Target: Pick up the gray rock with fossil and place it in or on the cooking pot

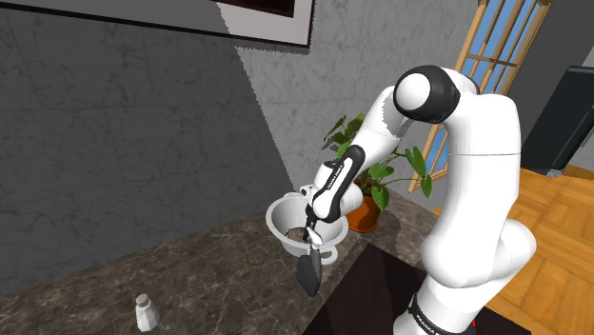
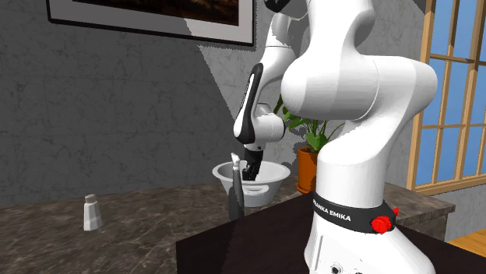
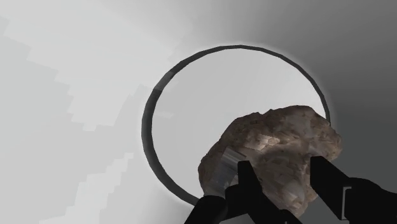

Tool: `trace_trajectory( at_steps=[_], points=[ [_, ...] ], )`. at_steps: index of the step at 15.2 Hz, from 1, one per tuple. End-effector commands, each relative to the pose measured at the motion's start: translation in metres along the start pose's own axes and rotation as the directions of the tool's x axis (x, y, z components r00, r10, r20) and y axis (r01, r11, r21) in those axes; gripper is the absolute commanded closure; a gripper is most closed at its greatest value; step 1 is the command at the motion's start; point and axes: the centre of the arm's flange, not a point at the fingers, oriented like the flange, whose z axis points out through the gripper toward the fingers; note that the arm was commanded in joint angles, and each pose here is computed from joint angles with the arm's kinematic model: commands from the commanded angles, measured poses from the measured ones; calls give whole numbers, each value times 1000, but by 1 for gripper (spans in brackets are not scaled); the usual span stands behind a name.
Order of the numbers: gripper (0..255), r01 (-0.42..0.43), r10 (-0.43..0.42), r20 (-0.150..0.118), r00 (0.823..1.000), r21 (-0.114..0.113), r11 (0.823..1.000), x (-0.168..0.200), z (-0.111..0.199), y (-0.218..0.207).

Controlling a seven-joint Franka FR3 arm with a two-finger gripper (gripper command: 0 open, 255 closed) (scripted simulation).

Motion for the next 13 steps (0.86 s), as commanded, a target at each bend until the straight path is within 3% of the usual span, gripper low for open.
trace_trajectory(
  at_steps=[1,5,13],
  points=[
    [255,2,-2,2,1000,4,1000,0,1,-2],
    [255,2,-2,2,1000,4,1000,0,2,-2],
    [255,2,-2,2,1000,4,1000,7,-40,1]
  ],
)
